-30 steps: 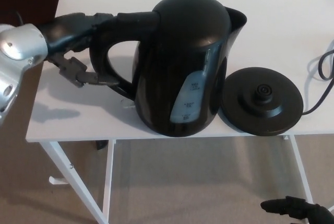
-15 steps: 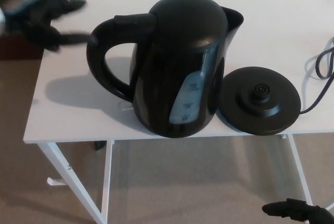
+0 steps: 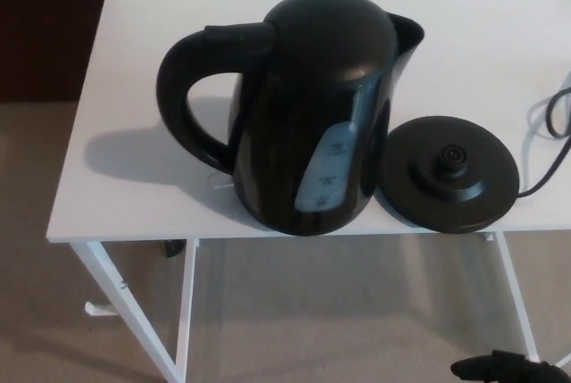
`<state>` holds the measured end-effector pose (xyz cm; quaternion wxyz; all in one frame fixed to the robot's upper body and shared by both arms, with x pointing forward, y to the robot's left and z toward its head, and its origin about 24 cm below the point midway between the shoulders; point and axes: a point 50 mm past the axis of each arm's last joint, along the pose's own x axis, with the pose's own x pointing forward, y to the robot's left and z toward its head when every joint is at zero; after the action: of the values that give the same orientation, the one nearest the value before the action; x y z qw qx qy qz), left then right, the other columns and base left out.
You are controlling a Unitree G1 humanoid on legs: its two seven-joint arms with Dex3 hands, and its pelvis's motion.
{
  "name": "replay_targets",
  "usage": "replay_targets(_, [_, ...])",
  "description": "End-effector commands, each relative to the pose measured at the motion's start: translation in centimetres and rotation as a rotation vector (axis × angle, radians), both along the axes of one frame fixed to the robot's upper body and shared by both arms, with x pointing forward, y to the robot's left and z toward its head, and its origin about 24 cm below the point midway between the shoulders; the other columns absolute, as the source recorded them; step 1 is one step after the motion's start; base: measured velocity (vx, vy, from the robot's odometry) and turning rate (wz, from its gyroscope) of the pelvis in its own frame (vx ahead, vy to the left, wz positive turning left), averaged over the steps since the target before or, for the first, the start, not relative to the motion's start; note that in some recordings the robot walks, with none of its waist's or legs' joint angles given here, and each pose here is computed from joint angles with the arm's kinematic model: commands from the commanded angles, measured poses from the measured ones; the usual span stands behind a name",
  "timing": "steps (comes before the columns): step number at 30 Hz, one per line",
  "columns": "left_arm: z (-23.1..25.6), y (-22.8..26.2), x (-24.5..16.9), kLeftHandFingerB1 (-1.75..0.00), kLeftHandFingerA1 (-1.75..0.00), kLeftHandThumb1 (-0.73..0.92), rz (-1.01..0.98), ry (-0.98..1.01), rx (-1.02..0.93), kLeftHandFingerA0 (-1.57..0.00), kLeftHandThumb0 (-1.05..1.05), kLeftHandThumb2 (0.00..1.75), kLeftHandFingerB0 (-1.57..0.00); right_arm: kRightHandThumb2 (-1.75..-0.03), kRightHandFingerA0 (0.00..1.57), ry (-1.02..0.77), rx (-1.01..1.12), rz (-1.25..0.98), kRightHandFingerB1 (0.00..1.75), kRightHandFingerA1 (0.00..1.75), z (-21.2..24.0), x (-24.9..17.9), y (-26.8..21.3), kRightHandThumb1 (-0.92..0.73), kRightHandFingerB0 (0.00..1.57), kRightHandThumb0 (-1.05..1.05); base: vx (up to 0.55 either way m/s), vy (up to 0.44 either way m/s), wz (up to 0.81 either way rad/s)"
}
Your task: The robot walk towards a table in front and uses its left hand to pick up the pot from the base and places it on the table
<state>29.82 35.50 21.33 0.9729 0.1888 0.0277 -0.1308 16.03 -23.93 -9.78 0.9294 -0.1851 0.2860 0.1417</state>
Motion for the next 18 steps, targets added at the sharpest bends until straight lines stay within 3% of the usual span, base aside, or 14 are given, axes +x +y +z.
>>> replay_targets(1, [-8.1, 2.8, -7.1, 0.00, 0.00, 0.49, 0.044, 0.092, -0.174, 0.00, -0.72, 0.56, 0.00, -0.60, 0.88, 0.054, 0.008, -0.059, 0.42, 0.48, -0.7, -2.2, -1.6, -0.46, 0.67, -0.64, 0.00, 0.000, 0.00])
replay_targets(2, [-11.7, 2.9, -9.5, 0.00, -0.04, 0.43, 0.104, 0.151, -0.229, 0.00, -0.71, 0.76, 0.00, -0.59, 0.87, 0.067, 0.016, -0.094, 0.42, 0.47, -1.0, -2.3, -1.6, -0.46, 0.67, -0.63, 0.00, 0.000, 0.00])
replay_targets(5, [-17.0, 2.2, -13.3, -0.04, -0.09, 0.44, 0.189, 0.248, -0.293, 0.00, -0.71, 0.77, 0.00, -0.59, 0.86, 0.083, 0.015, -0.130, 0.42, 0.47, -1.2, -3.0, -2.1, -0.46, 0.67, -0.63, 0.00, 0.000, 0.00])
replay_targets(6, [-19.6, 1.9, -15.3, -0.15, -0.19, 0.40, 0.282, 0.296, -0.330, 0.00, -0.61, 0.76, 0.00, -0.82, 0.85, 0.075, 0.026, -0.157, 0.52, 0.64, -1.3, -3.0, -2.2, -0.40, 0.57, -0.56, 0.00, 0.000, 0.00])
replay_targets(8, [-20.8, 1.6, -16.3, -0.15, -0.19, 0.40, 0.324, 0.319, -0.345, 0.00, -0.61, 0.76, 0.00, -0.82, 0.85, 0.075, 0.029, -0.168, 0.52, 0.64, -1.3, -3.1, -2.4, -0.40, 0.57, -0.56, 0.00, 0.000, 0.00])
replay_targets(9, [-22.8, 1.4, -18.2, -0.16, -0.22, 0.38, 0.404, 0.363, -0.389, 0.00, -0.55, 0.73, 0.00, -0.59, 0.84, 0.077, 0.044, -0.200, 0.42, 0.47, -1.4, -3.2, -2.4, -0.44, 0.67, -0.62, 0.00, 0.000, 0.00])
replay_targets(10, [-24.4, 1.0, -19.8, -0.21, -0.27, 0.38, 0.480, 0.409, -0.394, 0.00, -0.53, 0.75, 0.00, -0.59, 0.82, 0.075, 0.066, -0.240, 0.42, 0.47, -1.5, -3.2, -2.4, -0.43, 0.66, -0.63, 0.00, 0.000, 0.00])
replay_targets(12, [-25.4, 0.9, -20.6, -0.20, -0.26, 0.39, 0.523, 0.460, -0.379, 0.00, -0.54, 0.75, 0.00, -0.60, 0.79, 0.070, 0.074, -0.266, 0.42, 0.46, -1.6, -2.9, -2.4, -0.42, 0.64, -0.65, 0.00, 0.000, 0.00])
replay_targets(13, [-25.8, 0.7, -21.0, -0.22, -0.28, 0.42, 0.534, 0.482, -0.386, 0.00, -0.53, 0.78, 0.00, -0.76, 0.72, 0.059, 0.089, -0.302, 0.49, 0.53, -1.5, -2.7, -2.6, -0.40, 0.58, -0.69, 0.00, 0.000, 0.00])
replay_targets(15, [-26.1, 0.4, -21.5, -0.23, -0.31, 0.45, 0.544, 0.492, -0.369, 0.00, -0.54, 0.80, 0.00, -0.78, 0.69, 0.044, 0.087, -0.315, 0.48, 0.53, -1.4, -2.5, -2.8, -0.41, 0.56, -0.74, 0.00, 0.000, 0.00])
replay_targets(16, [-26.1, 0.5, -21.4, -0.23, -0.31, 0.47, 0.550, 0.487, -0.359, 0.00, -0.57, 0.81, 0.00, -0.57, 0.73, 0.037, 0.092, -0.322, 0.38, 0.43, -1.4, -2.3, -2.7, -0.49, 0.59, -0.68, 0.00, 0.000, 0.00])
replay_targets(17, [-26.3, 0.6, -21.5, -0.22, -0.30, 0.48, 0.561, 0.492, -0.346, -0.02, -0.63, 0.82, -0.02, -0.80, 0.61, 0.033, 0.093, -0.327, 0.46, 0.52, -1.3, -2.2, -2.8, -0.42, 0.49, -0.74, 0.00, 0.000, 0.00])
replay_targets(18, [-26.3, 0.6, -21.5, -0.22, -0.29, 0.48, 0.568, 0.494, -0.343, -0.03, -0.65, 0.82, -0.03, -0.57, 0.65, 0.030, 0.095, -0.331, 0.37, 0.41, -1.3, -2.3, -2.8, -0.52, 0.54, -0.72, 0.00, 0.000, 0.06])
